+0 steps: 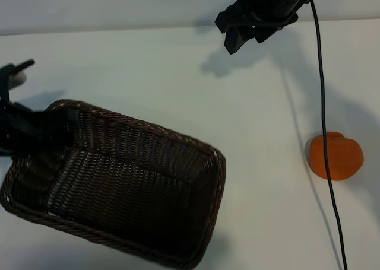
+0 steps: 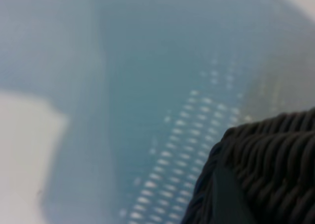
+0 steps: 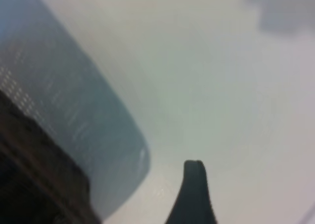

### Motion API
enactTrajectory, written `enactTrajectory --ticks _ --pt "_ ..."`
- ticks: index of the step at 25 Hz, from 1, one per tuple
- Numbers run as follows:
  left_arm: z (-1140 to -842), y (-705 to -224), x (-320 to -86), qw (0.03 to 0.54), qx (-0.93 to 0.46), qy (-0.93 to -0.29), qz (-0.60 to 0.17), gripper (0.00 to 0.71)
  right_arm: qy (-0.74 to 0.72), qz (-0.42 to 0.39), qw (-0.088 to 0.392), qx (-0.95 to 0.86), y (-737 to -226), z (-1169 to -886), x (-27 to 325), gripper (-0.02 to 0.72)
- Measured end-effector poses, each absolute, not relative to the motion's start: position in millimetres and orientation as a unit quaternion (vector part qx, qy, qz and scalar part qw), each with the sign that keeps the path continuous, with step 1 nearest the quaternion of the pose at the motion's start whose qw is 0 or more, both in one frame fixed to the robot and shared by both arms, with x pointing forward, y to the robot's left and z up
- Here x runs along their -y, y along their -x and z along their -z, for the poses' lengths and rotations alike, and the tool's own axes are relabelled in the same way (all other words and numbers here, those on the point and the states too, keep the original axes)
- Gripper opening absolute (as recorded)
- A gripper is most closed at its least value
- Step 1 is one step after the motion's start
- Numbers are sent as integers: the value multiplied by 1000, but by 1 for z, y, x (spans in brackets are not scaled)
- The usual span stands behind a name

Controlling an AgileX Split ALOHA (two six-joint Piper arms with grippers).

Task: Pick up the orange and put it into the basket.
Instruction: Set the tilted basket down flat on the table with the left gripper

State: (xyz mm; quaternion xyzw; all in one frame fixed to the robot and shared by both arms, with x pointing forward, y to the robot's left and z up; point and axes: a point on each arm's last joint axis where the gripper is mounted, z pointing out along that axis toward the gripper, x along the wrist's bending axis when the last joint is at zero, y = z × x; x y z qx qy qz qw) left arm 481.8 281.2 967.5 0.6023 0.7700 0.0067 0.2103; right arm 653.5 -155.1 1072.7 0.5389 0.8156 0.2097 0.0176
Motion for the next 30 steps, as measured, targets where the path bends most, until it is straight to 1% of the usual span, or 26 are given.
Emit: enactTrajectory --ticks 3,7,12,19,30 --pt "-978 -490 -282 237 -754 -613 -6 420 -539 -210 18 -816 -653 -1073 155 559" --pt "-988 -497 -281 270 -746 -609 -4 420 -539 -210 18 -816 -653 -1073 155 559" --pt "-989 -498 -281 277 -744 -607 -5 420 -539 -210 18 -816 -653 -1073 155 559" --pt "-992 -505 -282 308 -756 -577 -27 420 -539 -210 18 -816 -653 -1073 155 559" --pt "-994 -509 -284 325 -765 -555 -35 420 -539 -210 18 -816 -653 -1073 155 559"
